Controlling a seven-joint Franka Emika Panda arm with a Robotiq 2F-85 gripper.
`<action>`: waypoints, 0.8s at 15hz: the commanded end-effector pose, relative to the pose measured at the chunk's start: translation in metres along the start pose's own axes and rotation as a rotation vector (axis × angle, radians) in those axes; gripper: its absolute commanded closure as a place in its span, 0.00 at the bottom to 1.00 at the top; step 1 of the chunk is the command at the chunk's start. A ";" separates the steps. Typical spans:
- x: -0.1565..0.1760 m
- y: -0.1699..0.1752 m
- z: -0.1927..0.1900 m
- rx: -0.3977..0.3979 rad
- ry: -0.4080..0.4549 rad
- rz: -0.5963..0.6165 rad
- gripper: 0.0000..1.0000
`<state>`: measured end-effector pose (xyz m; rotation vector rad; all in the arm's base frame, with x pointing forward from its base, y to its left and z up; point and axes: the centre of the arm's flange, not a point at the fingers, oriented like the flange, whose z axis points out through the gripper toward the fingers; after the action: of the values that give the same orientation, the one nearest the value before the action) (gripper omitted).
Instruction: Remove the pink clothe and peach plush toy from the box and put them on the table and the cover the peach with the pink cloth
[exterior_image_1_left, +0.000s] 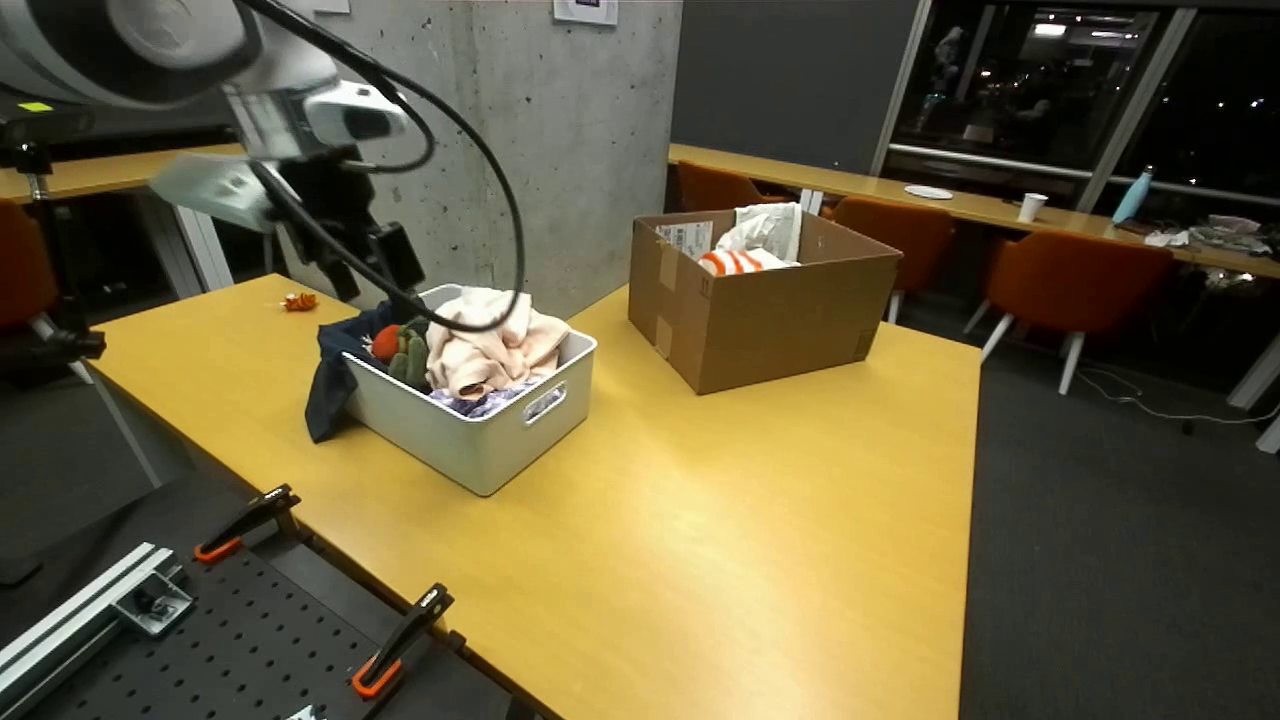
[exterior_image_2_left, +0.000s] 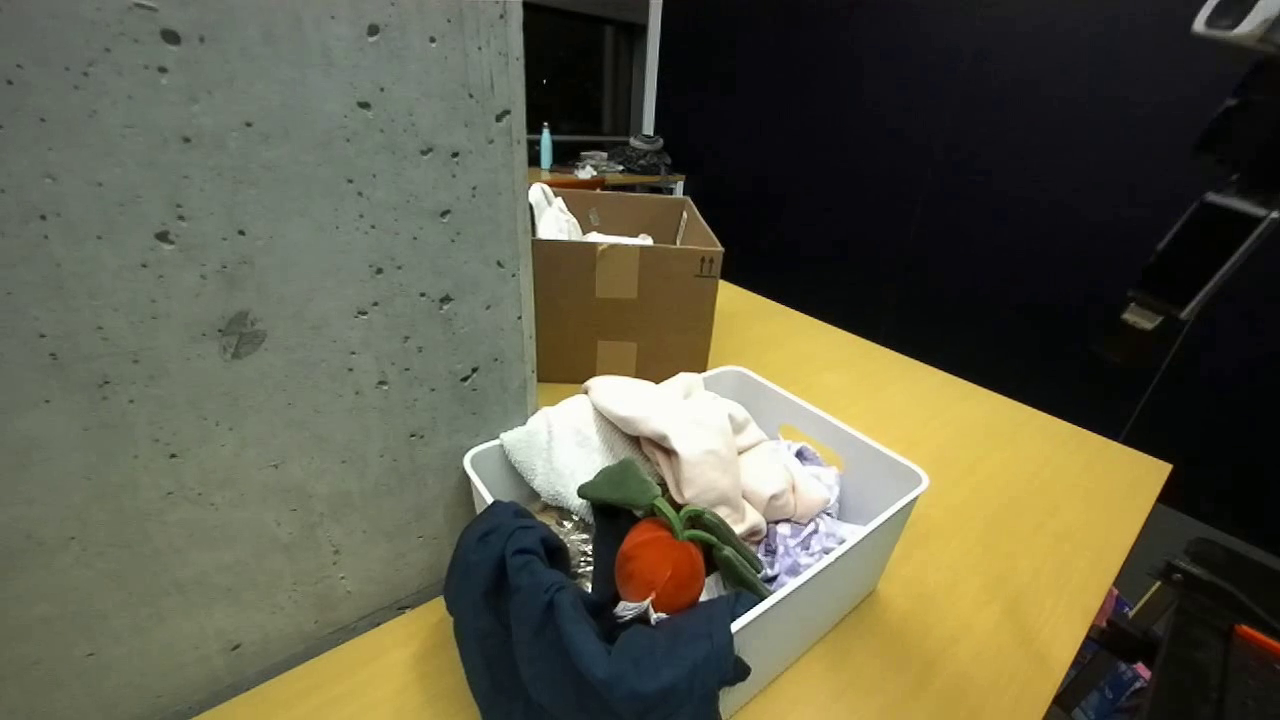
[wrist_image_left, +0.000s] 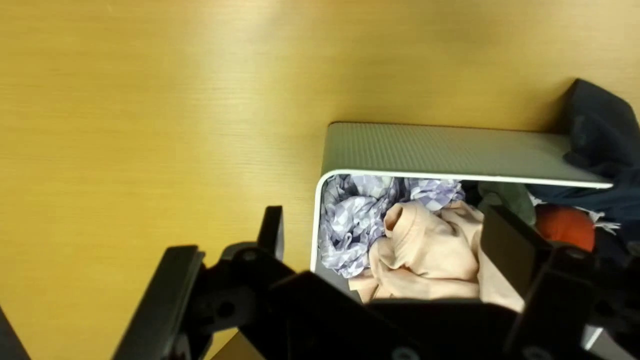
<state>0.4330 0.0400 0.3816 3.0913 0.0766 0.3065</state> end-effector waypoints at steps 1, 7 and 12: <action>0.053 0.025 0.076 0.160 -0.022 -0.072 0.00; 0.057 -0.013 0.159 0.209 -0.104 -0.279 0.00; 0.088 -0.026 0.172 0.135 -0.094 -0.355 0.00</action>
<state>0.5226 0.0609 0.2299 3.1845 0.6184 0.1070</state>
